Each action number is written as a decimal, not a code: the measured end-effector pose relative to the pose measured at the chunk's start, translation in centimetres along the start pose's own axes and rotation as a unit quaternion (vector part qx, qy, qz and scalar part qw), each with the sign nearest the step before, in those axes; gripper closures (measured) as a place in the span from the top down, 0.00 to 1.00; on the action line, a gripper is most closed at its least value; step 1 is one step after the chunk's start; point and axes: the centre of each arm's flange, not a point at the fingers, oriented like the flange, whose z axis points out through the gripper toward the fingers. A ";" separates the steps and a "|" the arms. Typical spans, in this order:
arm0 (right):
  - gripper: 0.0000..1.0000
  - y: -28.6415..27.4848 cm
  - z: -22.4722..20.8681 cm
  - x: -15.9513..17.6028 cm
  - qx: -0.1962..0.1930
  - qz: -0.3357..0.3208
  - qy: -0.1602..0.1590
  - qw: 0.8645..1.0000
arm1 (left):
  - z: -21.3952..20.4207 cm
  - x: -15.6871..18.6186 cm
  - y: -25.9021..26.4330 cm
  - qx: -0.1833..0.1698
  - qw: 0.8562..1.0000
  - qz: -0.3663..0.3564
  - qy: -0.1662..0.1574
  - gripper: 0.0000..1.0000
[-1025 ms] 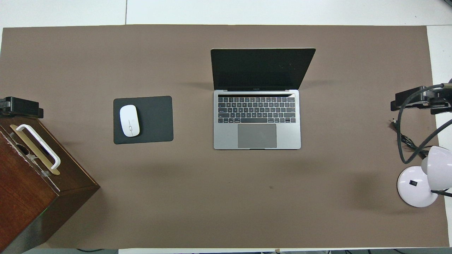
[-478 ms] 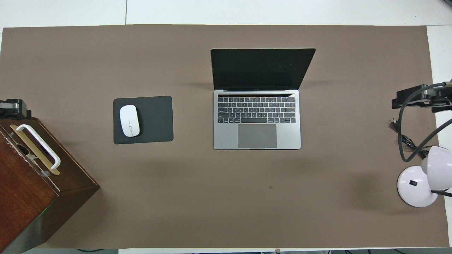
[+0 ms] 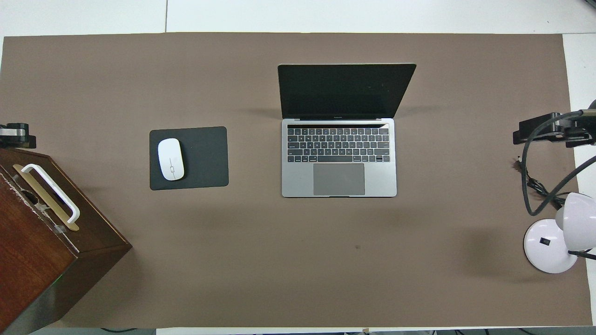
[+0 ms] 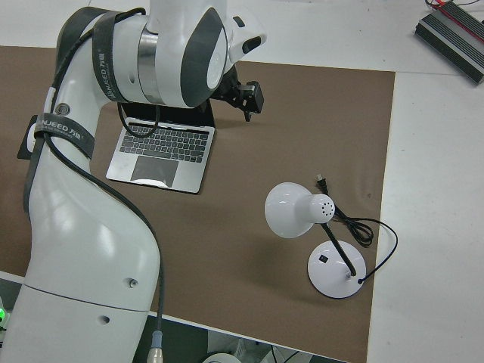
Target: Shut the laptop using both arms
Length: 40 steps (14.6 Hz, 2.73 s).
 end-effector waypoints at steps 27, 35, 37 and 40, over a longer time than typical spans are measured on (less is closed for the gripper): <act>0.01 -7.9 3.3 6.0 0.015 -0.154 0.031 0.987 | 13.1 -11.0 19.0 -0.090 0.966 0.166 0.177 0.01; 0.01 -9.8 6.6 12.3 0.015 -0.170 0.039 0.985 | 20.5 -16.8 27.0 -0.130 0.938 0.226 0.228 0.01; 0.01 -10.4 7.1 13.5 0.017 -0.173 0.045 0.984 | 22.3 -17.2 28.6 -0.135 0.933 0.235 0.236 0.01; 0.01 -11.3 7.9 14.8 0.021 -0.178 0.067 0.982 | 24.8 -17.7 30.1 -0.140 0.927 0.245 0.248 0.01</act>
